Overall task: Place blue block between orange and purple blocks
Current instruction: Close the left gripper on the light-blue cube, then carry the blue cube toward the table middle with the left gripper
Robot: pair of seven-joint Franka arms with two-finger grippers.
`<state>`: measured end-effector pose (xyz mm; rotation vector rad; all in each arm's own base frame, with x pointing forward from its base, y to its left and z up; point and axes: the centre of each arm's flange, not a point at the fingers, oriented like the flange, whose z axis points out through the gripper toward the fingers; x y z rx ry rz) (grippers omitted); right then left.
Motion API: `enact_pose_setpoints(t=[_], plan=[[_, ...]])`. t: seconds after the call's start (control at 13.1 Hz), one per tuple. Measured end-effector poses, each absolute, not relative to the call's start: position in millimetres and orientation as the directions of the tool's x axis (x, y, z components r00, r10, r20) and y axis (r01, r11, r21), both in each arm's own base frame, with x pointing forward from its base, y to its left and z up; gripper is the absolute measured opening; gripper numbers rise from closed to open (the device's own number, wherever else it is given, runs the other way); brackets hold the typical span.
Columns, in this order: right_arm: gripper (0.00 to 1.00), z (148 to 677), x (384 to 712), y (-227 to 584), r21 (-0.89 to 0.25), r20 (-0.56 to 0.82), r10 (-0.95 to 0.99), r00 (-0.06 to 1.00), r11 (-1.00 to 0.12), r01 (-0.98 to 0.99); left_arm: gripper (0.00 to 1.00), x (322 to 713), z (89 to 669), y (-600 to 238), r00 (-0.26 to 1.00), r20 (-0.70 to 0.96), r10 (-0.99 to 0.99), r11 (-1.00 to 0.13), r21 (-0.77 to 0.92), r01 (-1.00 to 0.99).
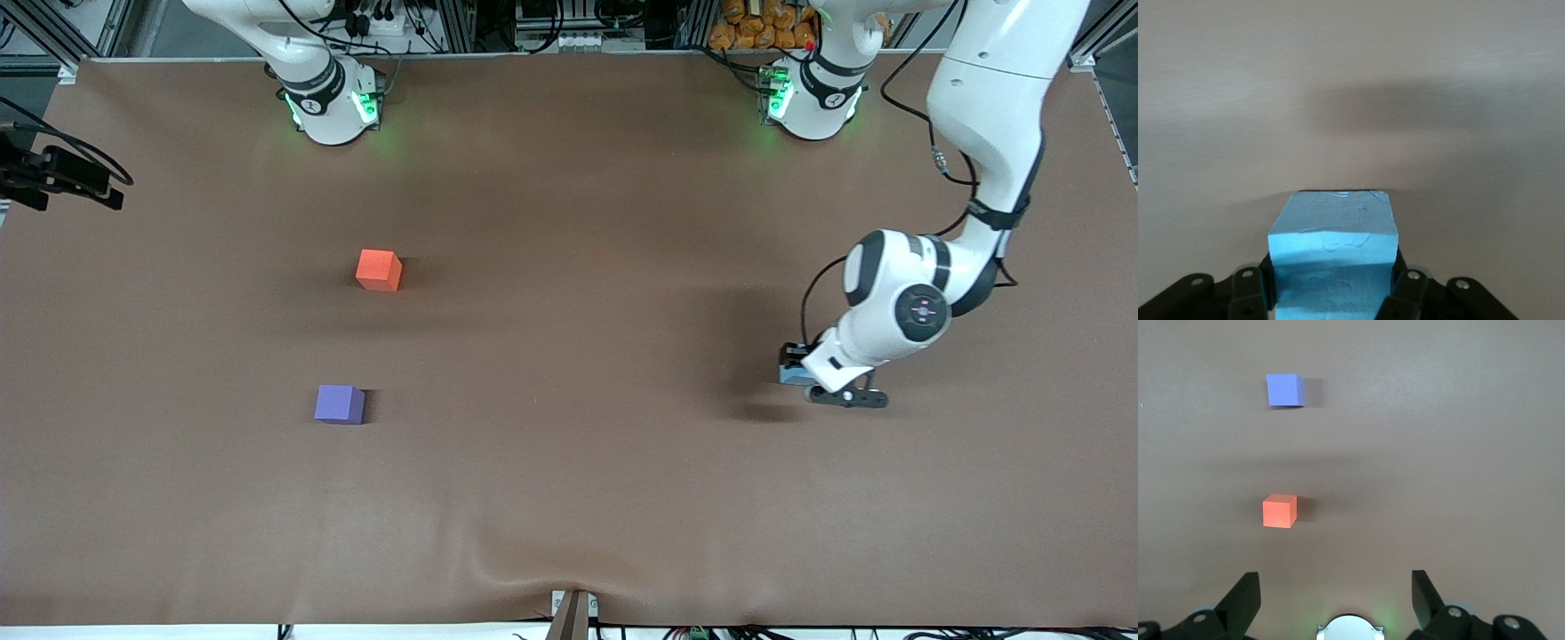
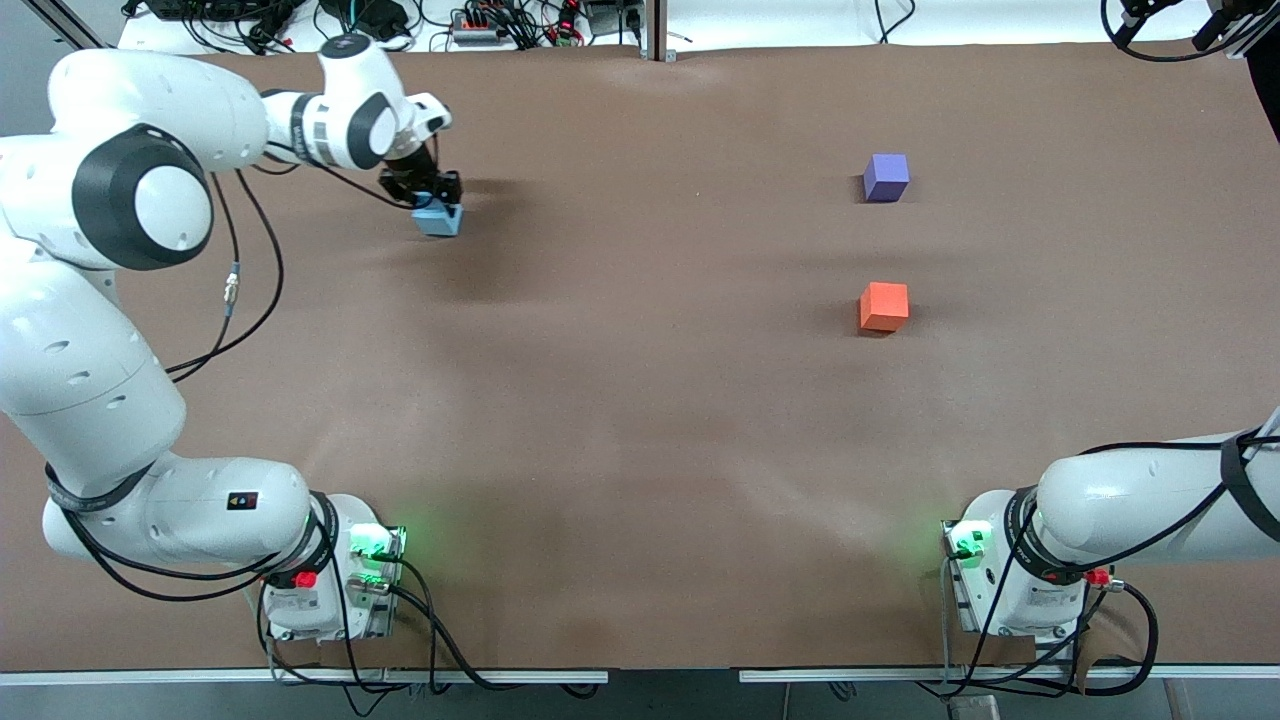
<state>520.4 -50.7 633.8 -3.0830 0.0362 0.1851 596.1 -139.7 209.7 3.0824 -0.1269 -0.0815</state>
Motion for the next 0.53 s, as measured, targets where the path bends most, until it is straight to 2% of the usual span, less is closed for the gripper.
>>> enact_pose_setpoints(t=[0.3,0.53], plan=[[1.00,632.3,521.5,-50.7,-0.051,-0.120,-0.020,0.993,-0.998,-0.027,0.61,578.3,254.2,-293.7,1.000,0.021,-0.019,-0.996,0.084,-0.021],[1.00,627.5,528.4,-50.8,-0.049,-0.103,-0.021,0.994,-0.998,-0.026,0.61,566.0,290.3,-389.4,1.000,0.011,0.024,-0.995,0.097,0.022]])
